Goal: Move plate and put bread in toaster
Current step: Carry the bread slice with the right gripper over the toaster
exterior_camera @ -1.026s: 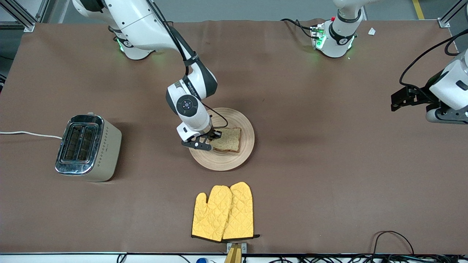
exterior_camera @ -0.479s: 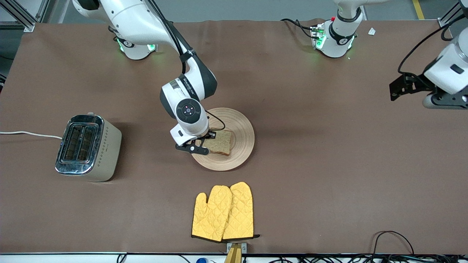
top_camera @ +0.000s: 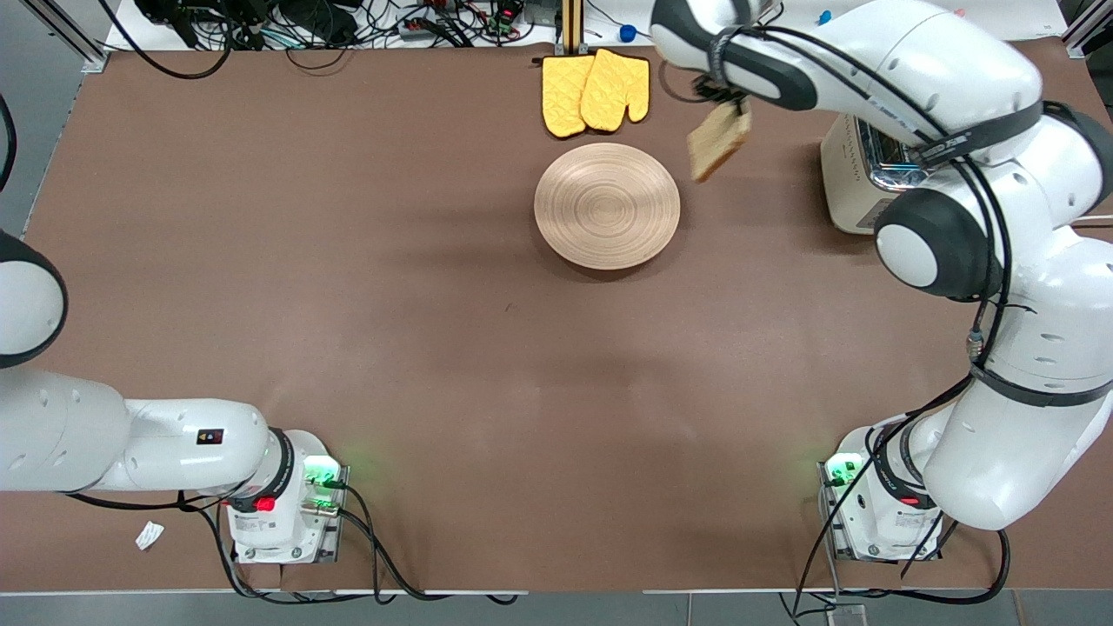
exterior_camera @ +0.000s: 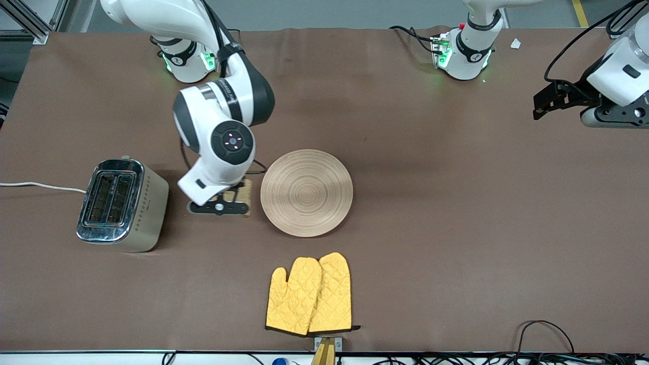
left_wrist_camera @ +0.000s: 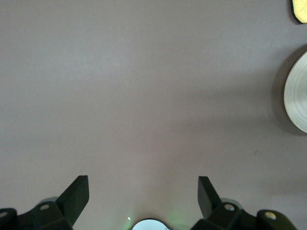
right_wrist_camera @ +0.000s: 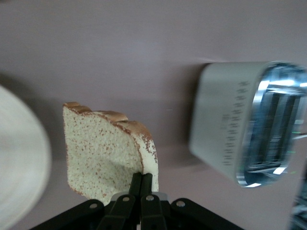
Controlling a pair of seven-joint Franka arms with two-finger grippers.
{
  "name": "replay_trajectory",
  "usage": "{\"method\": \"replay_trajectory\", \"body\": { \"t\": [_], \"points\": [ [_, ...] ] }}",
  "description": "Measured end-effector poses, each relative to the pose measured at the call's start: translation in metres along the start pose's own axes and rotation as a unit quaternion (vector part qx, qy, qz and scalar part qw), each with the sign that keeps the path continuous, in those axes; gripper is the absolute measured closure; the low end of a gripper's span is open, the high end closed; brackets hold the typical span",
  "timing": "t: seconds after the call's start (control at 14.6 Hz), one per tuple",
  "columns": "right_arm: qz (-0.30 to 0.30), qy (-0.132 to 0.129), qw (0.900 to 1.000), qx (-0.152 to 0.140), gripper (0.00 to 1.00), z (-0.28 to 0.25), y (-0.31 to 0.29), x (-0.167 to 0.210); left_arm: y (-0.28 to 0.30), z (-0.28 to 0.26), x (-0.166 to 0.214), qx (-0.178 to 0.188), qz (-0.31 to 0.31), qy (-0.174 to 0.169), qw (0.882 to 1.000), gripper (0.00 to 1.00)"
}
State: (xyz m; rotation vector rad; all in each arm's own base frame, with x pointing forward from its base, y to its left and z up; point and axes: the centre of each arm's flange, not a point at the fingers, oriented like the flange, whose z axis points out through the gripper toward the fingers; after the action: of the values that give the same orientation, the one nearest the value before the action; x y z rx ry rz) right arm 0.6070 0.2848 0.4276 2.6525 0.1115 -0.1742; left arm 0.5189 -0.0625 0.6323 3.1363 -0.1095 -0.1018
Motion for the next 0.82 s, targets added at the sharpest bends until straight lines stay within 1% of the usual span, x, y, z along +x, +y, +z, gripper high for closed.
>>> {"method": "replay_trajectory", "body": {
  "t": [0.07, 0.21, 0.34, 0.48, 0.68, 0.82],
  "points": [
    [-0.015, -0.008, 0.999, -0.029, 0.98, 0.0, 0.024, 0.001, 0.0, 0.0, -0.002, -0.001, -0.001, -0.001, 1.0, 0.0],
    [-0.038, -0.018, 0.996, -0.076, 0.98, 0.002, 0.071, 0.005, 0.007, -0.001, -0.005, 0.0, -0.008, 0.001, 1.0, 0.0],
    [-0.052, -0.025, 0.992, -0.112, 0.98, 0.005, 0.121, 0.012, 0.022, -0.002, -0.008, 0.014, -0.003, 0.003, 1.0, 0.0],
    [-0.047, -0.034, 0.987, -0.147, 0.98, 0.01, 0.163, 0.016, 0.034, -0.002, -0.009, 0.022, 0.003, 0.004, 1.0, 0.0],
    [-0.042, -0.054, 0.982, -0.176, 0.98, 0.033, 0.187, 0.019, 0.034, -0.002, -0.009, 0.023, 0.003, 0.003, 1.0, 0.0],
    [-0.047, -0.058, 0.98, -0.184, 0.98, 0.056, 0.193, 0.025, 0.032, -0.002, -0.009, 0.023, 0.001, 0.003, 1.0, 0.0]
  ]
}}
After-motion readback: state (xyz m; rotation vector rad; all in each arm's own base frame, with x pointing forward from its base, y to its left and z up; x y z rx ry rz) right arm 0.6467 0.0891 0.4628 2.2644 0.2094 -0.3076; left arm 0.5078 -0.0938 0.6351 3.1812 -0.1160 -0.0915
